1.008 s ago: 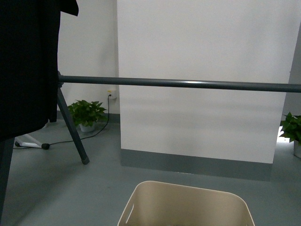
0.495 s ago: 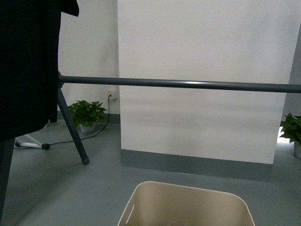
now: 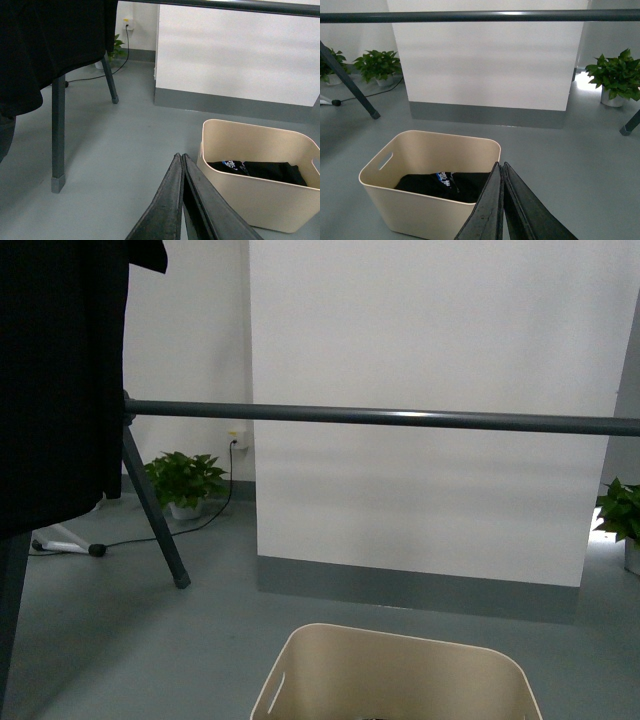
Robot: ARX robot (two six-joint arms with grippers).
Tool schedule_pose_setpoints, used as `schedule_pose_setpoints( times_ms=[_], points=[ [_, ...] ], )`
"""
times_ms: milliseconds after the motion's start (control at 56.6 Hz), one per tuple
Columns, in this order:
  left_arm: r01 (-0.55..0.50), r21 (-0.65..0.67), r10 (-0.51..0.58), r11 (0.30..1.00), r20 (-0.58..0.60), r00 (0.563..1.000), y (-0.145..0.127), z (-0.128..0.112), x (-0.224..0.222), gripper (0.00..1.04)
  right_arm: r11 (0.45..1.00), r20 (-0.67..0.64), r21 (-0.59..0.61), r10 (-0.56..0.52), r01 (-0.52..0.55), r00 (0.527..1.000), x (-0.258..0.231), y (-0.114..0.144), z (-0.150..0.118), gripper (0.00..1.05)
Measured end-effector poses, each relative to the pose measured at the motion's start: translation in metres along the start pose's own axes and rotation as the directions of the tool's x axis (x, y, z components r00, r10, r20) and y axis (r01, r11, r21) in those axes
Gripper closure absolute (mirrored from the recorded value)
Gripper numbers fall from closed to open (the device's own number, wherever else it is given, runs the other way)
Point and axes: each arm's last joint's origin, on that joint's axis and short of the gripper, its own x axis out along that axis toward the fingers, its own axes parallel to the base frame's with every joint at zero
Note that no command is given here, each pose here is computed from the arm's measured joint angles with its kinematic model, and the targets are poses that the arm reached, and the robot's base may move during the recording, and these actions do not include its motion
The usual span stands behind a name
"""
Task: Move hamper under clothes hanger
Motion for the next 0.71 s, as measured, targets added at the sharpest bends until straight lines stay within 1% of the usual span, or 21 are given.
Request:
schedule_pose_setpoints(
  times_ms=[318,336,371,389,407,424,442,477,513,707],
  points=[
    [0.000,-0.001,0.000,1.000,0.000,1.000,0.0000,0.0000,0.0000,1.01,1.000,0.000,0.000,0.000,0.000,1.000,0.0000,0.0000,0.0000,1.03],
    [0.000,0.000,0.000,1.000,0.000,1.000,0.0000,0.0000,0.0000,0.98,1.000,0.000,0.000,0.000,0.000,1.000,0.0000,0.0000,0.0000,1.02],
    [0.000,0.000,0.000,1.000,0.000,1.000,0.0000,0.0000,0.0000,0.89,1.000,0.000,0.000,0.000,0.000,1.000,0.0000,0.0000,0.0000,0.97],
    [0.000,0.000,0.000,1.000,0.000,1.000,0.0000,0.0000,0.0000,0.87,1.000,0.000,0.000,0.000,0.000,1.000,0.0000,0.0000,0.0000,0.93],
    [0.000,0.000,0.000,1.000,0.000,1.000,0.0000,0.0000,0.0000,0.84,1.000,0.000,0.000,0.000,0.000,1.000,0.0000,0.0000,0.0000,0.91],
    [0.000,0.000,0.000,1.000,0.000,1.000,0.0000,0.0000,0.0000,0.80,1.000,0.000,0.000,0.000,0.000,1.000,0.0000,0.0000,0.0000,0.86],
    [0.000,0.000,0.000,1.000,0.000,1.000,0.0000,0.0000,0.0000,0.77,1.000,0.000,0.000,0.000,0.000,1.000,0.0000,0.0000,0.0000,0.83],
    [0.000,0.000,0.000,1.000,0.000,1.000,0.0000,0.0000,0.0000,0.71,1.000,0.000,0.000,0.000,0.000,1.000,0.0000,0.0000,0.0000,0.80],
    [0.000,0.000,0.000,1.000,0.000,1.000,0.0000,0.0000,0.0000,0.68,1.000,0.000,0.000,0.000,0.000,1.000,0.0000,0.0000,0.0000,0.73],
    [0.000,0.000,0.000,1.000,0.000,1.000,0.0000,0.0000,0.0000,0.37,1.000,0.000,0.000,0.000,0.000,1.000,0.0000,0.0000,0.0000,0.44]
  ],
)
